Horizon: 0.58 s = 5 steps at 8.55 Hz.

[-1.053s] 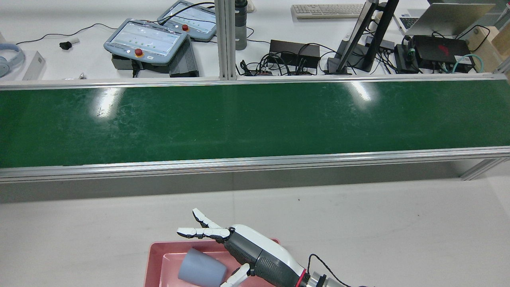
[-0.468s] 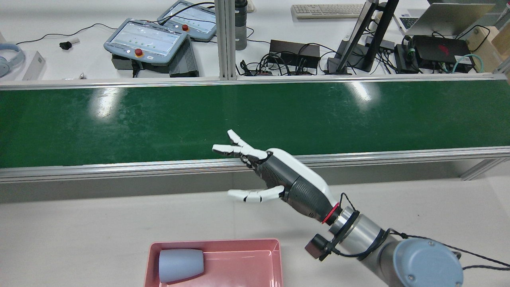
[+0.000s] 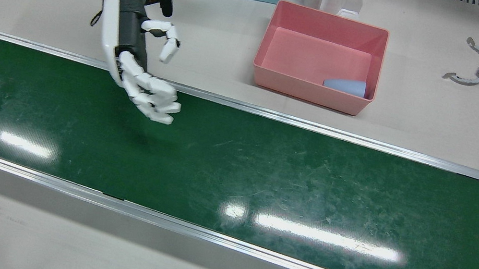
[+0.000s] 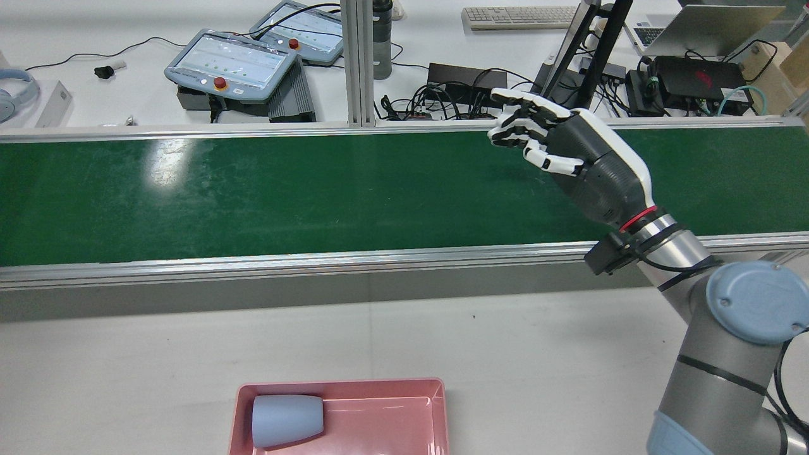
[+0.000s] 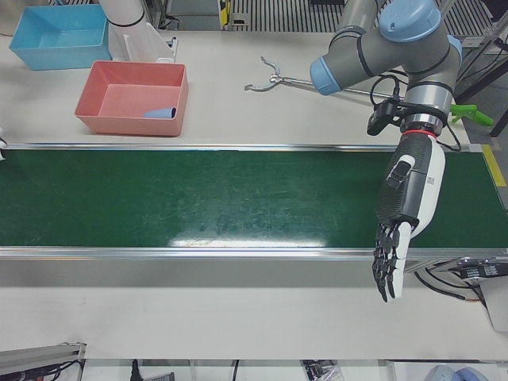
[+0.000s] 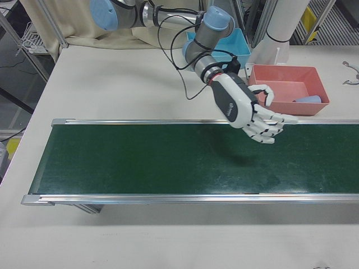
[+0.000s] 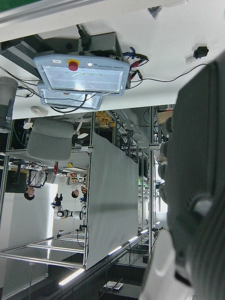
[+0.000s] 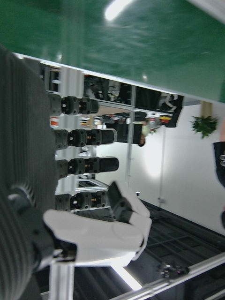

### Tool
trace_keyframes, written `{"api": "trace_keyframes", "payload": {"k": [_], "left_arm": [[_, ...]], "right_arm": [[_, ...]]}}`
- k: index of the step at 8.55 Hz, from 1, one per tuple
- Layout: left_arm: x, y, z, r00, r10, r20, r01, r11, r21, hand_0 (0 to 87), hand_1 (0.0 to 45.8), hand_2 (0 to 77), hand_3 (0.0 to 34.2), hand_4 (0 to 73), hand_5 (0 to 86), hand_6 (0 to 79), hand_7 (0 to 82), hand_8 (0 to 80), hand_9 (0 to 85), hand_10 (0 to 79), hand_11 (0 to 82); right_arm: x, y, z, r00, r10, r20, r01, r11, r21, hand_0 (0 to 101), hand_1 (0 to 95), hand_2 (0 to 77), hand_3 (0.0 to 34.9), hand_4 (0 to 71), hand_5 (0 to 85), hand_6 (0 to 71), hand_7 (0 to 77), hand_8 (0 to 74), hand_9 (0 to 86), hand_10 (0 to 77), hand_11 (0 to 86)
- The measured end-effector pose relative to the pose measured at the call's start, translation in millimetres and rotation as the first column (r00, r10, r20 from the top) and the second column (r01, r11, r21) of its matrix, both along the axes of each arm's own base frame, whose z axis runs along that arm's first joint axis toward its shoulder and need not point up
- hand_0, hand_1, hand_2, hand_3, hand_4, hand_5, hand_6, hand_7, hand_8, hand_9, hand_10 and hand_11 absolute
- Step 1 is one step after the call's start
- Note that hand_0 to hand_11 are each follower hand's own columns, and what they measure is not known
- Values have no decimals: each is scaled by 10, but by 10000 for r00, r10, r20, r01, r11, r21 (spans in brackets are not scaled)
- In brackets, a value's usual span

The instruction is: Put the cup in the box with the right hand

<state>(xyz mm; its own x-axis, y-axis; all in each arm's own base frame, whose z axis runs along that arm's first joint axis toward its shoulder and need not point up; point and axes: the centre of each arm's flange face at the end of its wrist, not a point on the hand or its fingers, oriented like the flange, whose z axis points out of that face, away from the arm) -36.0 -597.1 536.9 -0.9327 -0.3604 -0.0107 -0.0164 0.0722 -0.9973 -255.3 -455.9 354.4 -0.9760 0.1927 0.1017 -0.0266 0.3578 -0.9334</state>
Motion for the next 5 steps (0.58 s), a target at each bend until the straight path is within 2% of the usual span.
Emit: {"api": "trace_keyframes", "payload": {"k": [1,2,3,4,5], "left_arm": [[-2,0,1,10000,-2,0,2,10000,-1,0,5,5,0,0,0,0,0,0,0,0,0],[-1,-1,2,10000,2,0,-2,10000,0,0,5,5,0,0,0,0,0,0,0,0,0],[-4,-1,2,10000,-5,0,5,10000,2,0,5,5,0,0,0,0,0,0,0,0,0],[-3,-1,2,10000,-3,0,3,10000,2,0,5,5,0,0,0,0,0,0,0,0,0],[-2,0,1,10000,-3,0,3,10000,1,0,5,5,0,0,0,0,0,0,0,0,0]], "right_arm": [[400,-159,304,9967,719,-372,-735,9964,-430,494,365,611,110,5,153,213,420,300,267,175,240],[703,-283,536,9887,1295,-753,-1351,9880,-750,494,349,605,110,5,147,164,540,251,387,136,267],[915,-392,750,9787,1700,-1150,-1821,9777,-1044,521,365,605,109,5,104,114,464,142,289,55,114],[1040,-469,923,9705,1924,-1452,-2112,9691,-1278,523,365,605,110,5,104,98,327,120,196,55,114],[1105,-509,1033,9657,2023,-1629,-2259,9637,-1426,523,365,605,108,5,104,109,311,147,273,60,131]]}}
